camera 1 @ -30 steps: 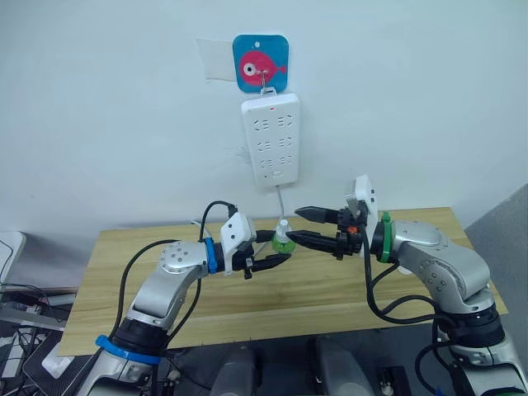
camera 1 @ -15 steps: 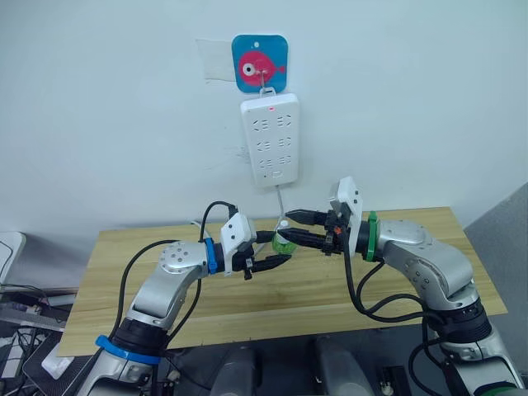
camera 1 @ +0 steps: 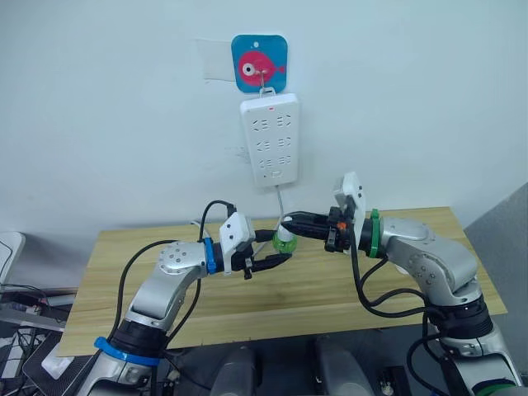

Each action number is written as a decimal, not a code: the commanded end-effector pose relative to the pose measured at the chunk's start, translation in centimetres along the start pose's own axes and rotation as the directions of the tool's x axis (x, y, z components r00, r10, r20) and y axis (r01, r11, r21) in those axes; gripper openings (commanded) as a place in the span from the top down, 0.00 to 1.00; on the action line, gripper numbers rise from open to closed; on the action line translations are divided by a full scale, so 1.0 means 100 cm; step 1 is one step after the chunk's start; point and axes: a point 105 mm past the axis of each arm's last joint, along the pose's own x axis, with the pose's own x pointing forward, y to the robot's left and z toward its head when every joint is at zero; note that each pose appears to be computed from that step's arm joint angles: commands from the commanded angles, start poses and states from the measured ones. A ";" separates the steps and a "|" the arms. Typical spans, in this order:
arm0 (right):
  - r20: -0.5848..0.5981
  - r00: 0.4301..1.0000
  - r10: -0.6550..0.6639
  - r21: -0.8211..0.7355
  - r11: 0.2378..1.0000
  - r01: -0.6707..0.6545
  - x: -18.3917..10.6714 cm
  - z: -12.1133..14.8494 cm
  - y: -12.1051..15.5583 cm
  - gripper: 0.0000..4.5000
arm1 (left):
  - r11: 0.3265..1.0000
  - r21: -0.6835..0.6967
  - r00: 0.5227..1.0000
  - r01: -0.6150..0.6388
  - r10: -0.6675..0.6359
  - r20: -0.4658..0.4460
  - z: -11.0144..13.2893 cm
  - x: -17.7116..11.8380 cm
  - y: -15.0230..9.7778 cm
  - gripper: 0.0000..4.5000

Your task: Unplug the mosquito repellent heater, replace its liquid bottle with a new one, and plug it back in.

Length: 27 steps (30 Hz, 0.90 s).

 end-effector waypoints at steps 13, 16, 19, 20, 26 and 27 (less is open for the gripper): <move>-0.048 0.797 -0.602 -0.259 0.778 0.572 -0.037 -0.086 -0.094 0.94 | 0.998 -0.010 0.998 -0.063 0.063 -0.013 -0.004 -0.015 -0.004 0.52; -0.070 0.774 -0.629 -0.256 0.761 0.596 -0.038 -0.108 -0.101 0.94 | 0.998 -0.011 0.998 -0.065 0.065 -0.015 -0.004 -0.016 -0.006 0.52; -0.101 0.735 -0.671 -0.246 0.733 0.635 -0.043 -0.134 -0.107 0.94 | 0.997 -0.015 0.997 -0.070 0.070 -0.012 -0.003 -0.015 -0.008 0.52; -0.106 0.727 -0.679 -0.245 0.726 0.642 -0.044 -0.141 -0.109 0.94 | 0.997 -0.016 0.997 -0.072 0.071 -0.012 -0.002 -0.015 -0.008 0.52; -0.113 0.695 -0.710 -0.265 0.696 0.667 -0.049 -0.158 -0.116 0.94 | 0.997 -0.021 0.997 -0.075 0.074 -0.016 -0.002 -0.017 -0.009 0.52; -0.114 0.691 -0.714 -0.263 0.692 0.672 -0.050 -0.160 -0.117 0.94 | 0.997 -0.021 0.997 -0.074 0.074 -0.016 -0.002 -0.017 -0.010 0.52</move>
